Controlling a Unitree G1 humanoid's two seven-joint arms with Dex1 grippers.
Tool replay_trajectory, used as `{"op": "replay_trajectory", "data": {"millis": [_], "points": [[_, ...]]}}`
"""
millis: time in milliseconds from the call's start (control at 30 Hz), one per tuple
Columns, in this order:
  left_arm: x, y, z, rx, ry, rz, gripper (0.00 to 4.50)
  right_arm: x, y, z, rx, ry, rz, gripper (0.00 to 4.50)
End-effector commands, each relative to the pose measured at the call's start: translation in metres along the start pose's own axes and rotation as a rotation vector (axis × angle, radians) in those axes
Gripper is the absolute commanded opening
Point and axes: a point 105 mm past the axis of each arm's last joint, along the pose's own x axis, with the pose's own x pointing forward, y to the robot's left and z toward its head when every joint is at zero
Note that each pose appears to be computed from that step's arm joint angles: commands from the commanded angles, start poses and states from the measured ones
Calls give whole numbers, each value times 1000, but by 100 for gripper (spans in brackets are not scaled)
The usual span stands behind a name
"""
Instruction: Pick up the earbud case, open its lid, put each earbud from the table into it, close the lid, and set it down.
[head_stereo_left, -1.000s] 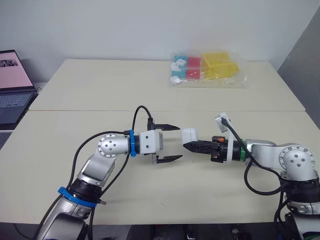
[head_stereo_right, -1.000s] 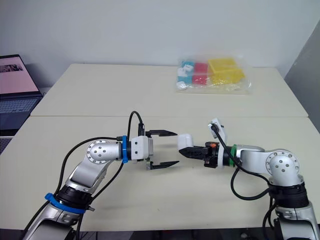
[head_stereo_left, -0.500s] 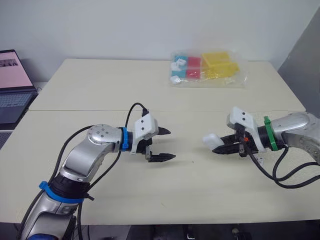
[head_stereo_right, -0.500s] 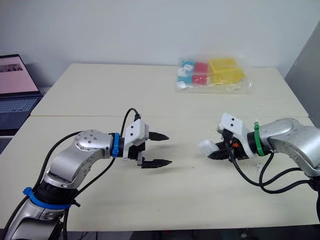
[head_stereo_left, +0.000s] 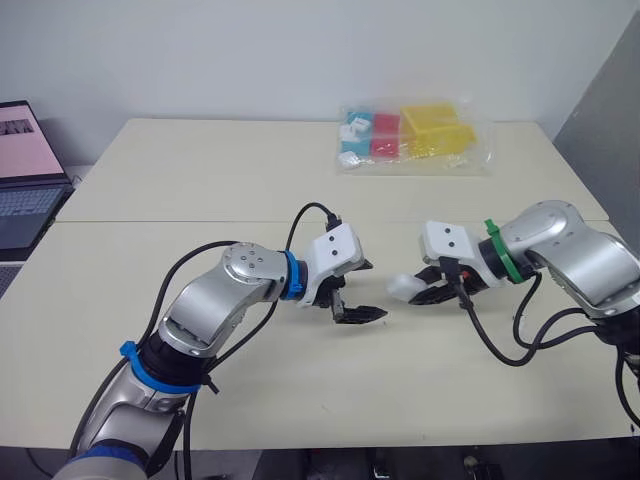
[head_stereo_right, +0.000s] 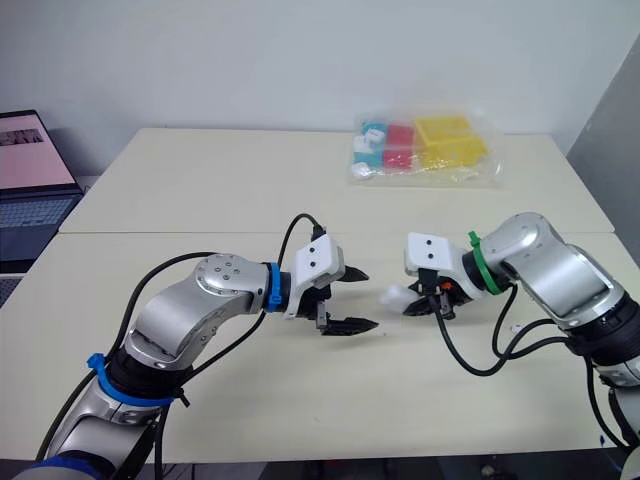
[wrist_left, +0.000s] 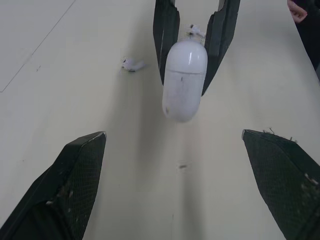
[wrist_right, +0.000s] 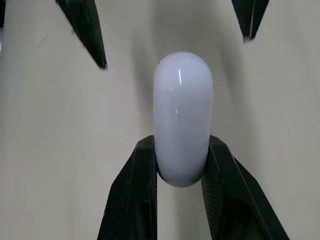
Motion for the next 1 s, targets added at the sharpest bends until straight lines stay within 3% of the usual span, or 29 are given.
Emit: {"op": "replay_trajectory", "data": {"millis": [33, 600, 733, 1000], "points": [[2, -3, 14, 17, -29, -15, 450, -5, -2, 10, -49, -4, -14, 78], [11, -3, 17, 19, -25, -26, 450, -2, -3, 14, -98, 3, -33, 78], [12, -1, 16, 36, -27, -19, 367, -2, -3, 14, -96, -2, -33, 78], [16, 1, 12, 46, -30, -5, 116, -1, -3, 15, -99, -5, -32, 78]]}}
